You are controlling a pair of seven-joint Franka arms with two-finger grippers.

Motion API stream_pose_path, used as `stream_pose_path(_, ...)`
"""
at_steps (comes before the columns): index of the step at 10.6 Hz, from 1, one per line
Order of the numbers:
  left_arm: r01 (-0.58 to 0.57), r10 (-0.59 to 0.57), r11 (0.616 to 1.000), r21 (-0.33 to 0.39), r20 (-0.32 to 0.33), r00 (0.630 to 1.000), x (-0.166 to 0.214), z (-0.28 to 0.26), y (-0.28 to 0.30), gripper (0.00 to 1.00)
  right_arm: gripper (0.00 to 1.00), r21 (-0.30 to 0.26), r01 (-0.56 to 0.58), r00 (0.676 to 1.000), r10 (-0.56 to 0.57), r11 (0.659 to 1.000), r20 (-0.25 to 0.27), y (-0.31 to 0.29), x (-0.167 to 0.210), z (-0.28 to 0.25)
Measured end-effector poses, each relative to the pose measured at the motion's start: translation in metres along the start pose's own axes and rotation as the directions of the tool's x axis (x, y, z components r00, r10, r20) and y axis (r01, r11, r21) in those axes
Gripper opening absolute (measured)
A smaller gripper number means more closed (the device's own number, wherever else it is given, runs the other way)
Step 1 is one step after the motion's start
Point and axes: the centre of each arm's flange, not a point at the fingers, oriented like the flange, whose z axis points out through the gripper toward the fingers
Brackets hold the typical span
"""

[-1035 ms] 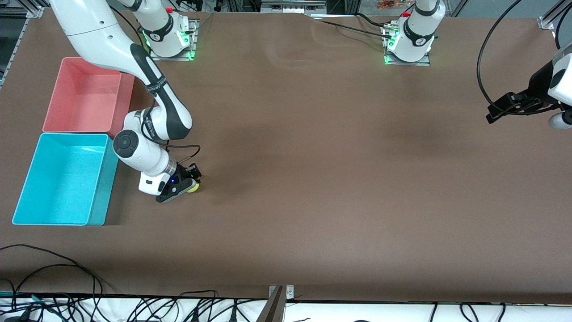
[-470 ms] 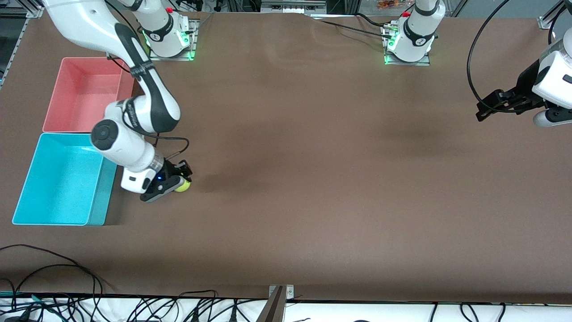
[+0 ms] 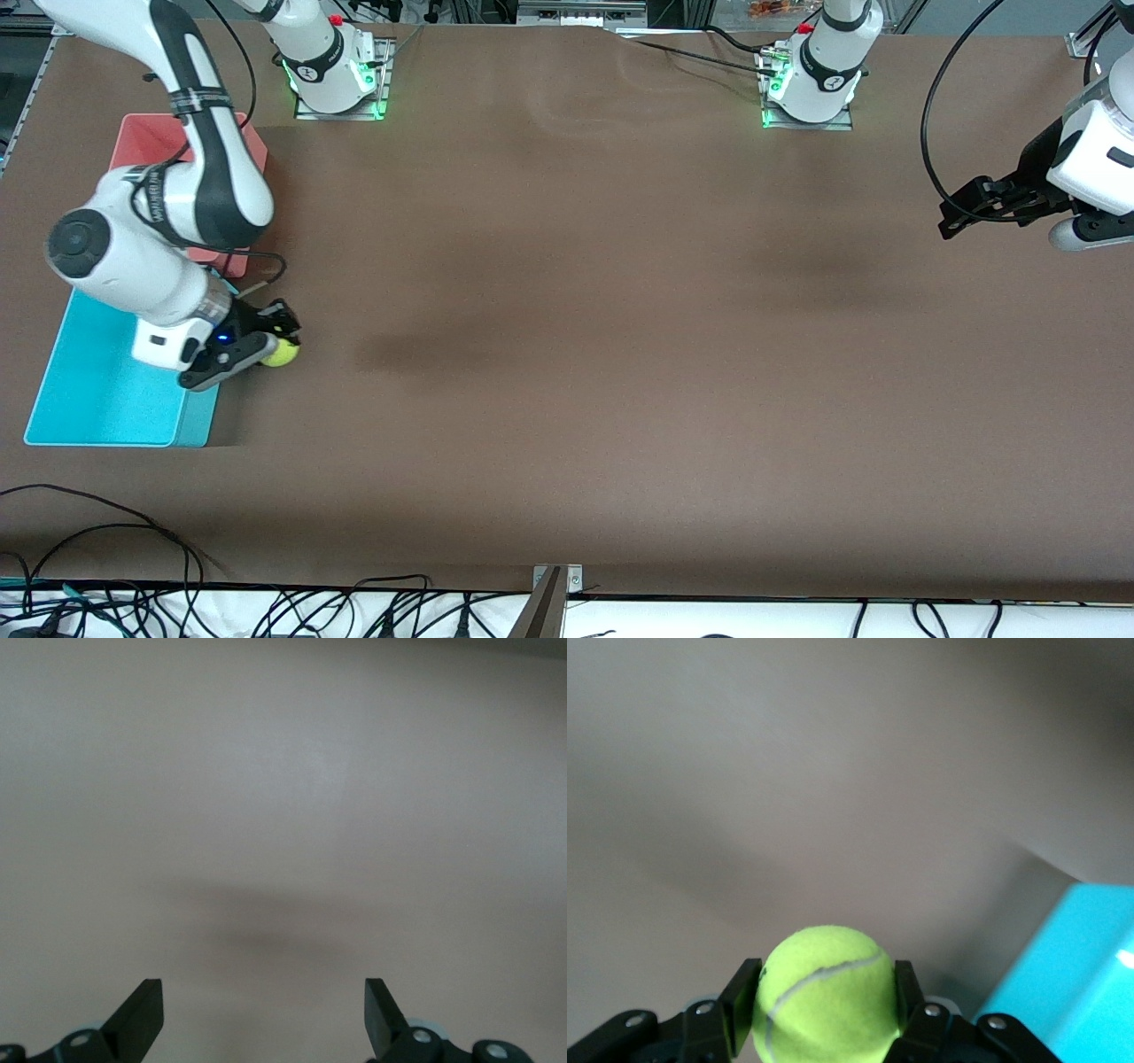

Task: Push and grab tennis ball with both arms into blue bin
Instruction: 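Carry the held ball with the right gripper over the blue bin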

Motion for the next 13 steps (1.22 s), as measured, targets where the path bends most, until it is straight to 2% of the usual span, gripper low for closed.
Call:
stream_pose_path(2,-0.005,0.005,1.0,0.0,0.001,1.0,-0.001,0.0,0.003,1.0,0.65,-0.021,0.056,0.998,-0.055,0.998,0.03,0.049,-0.042,-0.002)
stream_pose_path(5,-0.005,0.005,1.0,0.001,0.002,1.0,-0.001,0.0,0.002,1.0,0.65,-0.017,0.123,0.99,-0.121,0.992,0.068,0.107,-0.112,-0.001)
stream_pose_path(8,-0.003,0.003,1.0,0.002,0.006,1.0,-0.001,0.0,0.002,1.0,0.65,0.016,0.163,0.986,-0.164,0.986,0.044,0.154,-0.17,0.001)
stream_pose_path(9,-0.003,0.003,1.0,0.002,0.008,1.0,-0.001,0.001,0.001,1.0,0.65,0.025,0.175,0.984,-0.176,0.984,0.04,0.16,-0.181,0.007)
stream_pose_path(11,-0.002,0.002,1.0,0.003,0.01,1.0,-0.001,0.001,0.001,1.0,0.65,0.0,0.194,0.98,-0.193,0.981,0.044,0.16,-0.187,0.03)
stream_pose_path(13,-0.001,0.001,1.0,0.003,0.01,1.0,-0.001,0.001,0.001,1.0,0.65,0.003,0.204,0.977,-0.204,0.979,0.067,0.159,-0.191,0.058)
